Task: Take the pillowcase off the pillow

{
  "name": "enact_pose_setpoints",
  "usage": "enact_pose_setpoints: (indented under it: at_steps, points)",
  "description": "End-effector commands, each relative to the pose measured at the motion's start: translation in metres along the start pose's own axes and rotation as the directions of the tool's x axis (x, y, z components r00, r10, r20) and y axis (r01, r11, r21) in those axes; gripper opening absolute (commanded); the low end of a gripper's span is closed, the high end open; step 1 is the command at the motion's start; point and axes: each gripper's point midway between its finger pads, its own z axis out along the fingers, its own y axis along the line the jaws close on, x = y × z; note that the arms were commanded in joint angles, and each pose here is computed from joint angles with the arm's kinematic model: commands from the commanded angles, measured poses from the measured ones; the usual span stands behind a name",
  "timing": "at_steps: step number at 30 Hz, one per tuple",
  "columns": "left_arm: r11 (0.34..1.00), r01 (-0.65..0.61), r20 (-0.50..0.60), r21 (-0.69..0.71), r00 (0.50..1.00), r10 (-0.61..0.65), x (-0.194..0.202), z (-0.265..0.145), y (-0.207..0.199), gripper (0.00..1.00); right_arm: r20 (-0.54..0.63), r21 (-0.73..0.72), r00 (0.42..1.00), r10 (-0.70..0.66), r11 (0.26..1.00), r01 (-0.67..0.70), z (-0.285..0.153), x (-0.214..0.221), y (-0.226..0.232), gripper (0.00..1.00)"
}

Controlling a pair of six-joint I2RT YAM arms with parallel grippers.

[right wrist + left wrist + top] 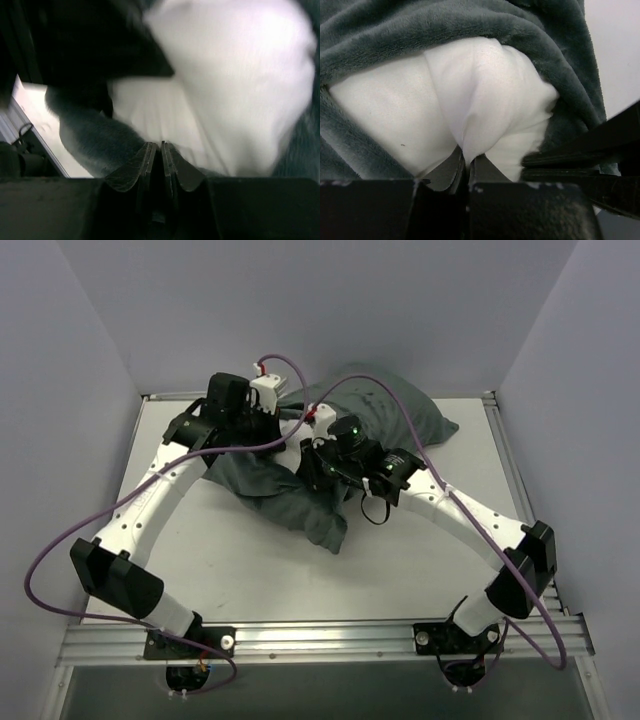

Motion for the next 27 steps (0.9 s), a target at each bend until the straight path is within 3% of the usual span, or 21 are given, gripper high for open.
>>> enact_pose_setpoints:
  at_steps: [1, 4, 11, 15, 20, 27]
  points:
    - [0.994, -0.077, 0.268, -0.079, 0.959, 0.096, -0.090, -0.031, 0.010, 0.02, -0.198, 0.094, 0.980, 0.001, 0.995, 0.018, -0.018, 0.067, -0.019, 0.09]
    - [0.991, -0.086, 0.287, -0.103, 0.951, 0.112, -0.103, -0.036, 0.014, 0.02, -0.298, 0.139, 0.954, 0.021, 0.990, 0.022, -0.026, 0.111, -0.028, 0.00]
    - [0.997, 0.001, 0.338, -0.080, 0.941, 0.026, -0.119, -0.047, 0.027, 0.02, -0.463, 0.327, 0.873, 0.151, 0.945, 0.010, -0.042, 0.194, -0.070, 0.00]
    - [0.995, 0.100, 0.387, -0.005, 0.918, -0.090, -0.136, -0.066, 0.039, 0.02, -0.428, 0.437, 0.831, 0.355, 0.886, -0.153, -0.044, 0.224, -0.121, 0.00]
    - [0.990, 0.126, 0.395, 0.060, 0.908, -0.140, -0.131, -0.082, 0.029, 0.02, -0.317, 0.488, 0.856, 0.409, 0.844, -0.223, -0.043, 0.206, -0.151, 0.00]
    - [0.961, 0.174, 0.313, 0.214, 0.920, -0.236, -0.104, -0.073, 0.001, 0.02, -0.161, 0.370, 0.926, 0.341, 0.891, -0.264, -0.036, 0.138, -0.147, 0.00]
